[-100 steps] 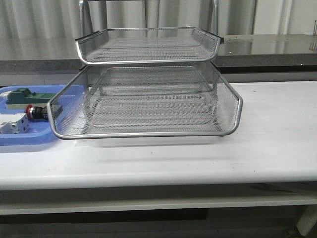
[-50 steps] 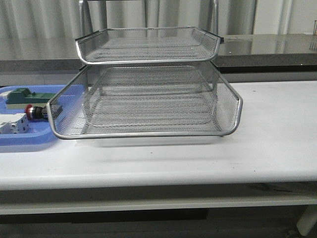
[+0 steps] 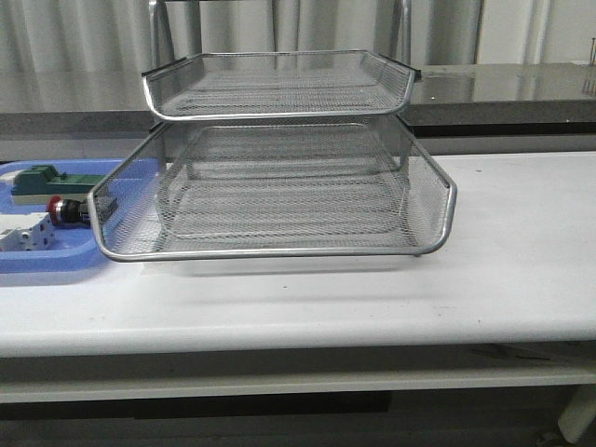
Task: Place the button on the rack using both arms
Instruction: 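Lower the left gripper onto the red push button in the blue tray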
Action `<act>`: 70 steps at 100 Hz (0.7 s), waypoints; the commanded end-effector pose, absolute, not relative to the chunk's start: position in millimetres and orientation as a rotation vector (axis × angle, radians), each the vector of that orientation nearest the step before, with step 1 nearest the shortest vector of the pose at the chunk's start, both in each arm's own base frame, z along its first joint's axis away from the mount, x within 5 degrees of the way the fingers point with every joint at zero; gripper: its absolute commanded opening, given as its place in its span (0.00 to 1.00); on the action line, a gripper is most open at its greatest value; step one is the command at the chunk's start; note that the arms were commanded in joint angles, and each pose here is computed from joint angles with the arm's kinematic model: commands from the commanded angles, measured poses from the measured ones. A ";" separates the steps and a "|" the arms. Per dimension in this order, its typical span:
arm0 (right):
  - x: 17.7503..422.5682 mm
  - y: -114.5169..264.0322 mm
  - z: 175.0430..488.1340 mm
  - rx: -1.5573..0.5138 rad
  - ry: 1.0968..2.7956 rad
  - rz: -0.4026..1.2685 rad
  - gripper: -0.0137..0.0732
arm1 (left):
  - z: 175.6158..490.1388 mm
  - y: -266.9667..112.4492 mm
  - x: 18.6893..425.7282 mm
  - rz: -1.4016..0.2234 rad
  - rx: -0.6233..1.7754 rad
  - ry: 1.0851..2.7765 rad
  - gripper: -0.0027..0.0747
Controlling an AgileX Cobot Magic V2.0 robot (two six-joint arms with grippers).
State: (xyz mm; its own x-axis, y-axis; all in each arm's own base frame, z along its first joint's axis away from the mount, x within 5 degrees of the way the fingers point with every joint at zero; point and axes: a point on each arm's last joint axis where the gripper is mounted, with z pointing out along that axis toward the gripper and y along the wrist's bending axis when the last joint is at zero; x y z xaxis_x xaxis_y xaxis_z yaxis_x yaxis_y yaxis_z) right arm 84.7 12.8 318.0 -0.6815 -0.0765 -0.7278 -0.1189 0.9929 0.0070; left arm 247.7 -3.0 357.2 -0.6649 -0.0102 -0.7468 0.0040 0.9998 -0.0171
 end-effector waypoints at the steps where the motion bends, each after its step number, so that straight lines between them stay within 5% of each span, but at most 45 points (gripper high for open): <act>1: 87.6 11.7 328.9 -0.135 2.251 0.052 0.08 | 367.4 -5.3 274.2 -0.007 0.044 2.309 0.01; 31: 87.6 11.7 328.9 -0.135 2.251 0.052 0.08 | 332.5 -9.3 344.8 0.004 0.239 2.575 0.06; 43: 87.6 11.7 328.9 -0.135 2.251 0.052 0.08 | 335.3 -12.5 349.1 -0.025 0.298 2.562 0.33; 59: 87.6 11.7 328.9 -0.135 2.251 0.052 0.08 | 341.4 -11.3 349.4 -0.002 0.308 2.547 0.89; 70: 87.6 11.7 328.9 -0.135 2.251 0.052 0.08 | 342.2 -10.3 350.8 0.018 0.310 2.530 0.95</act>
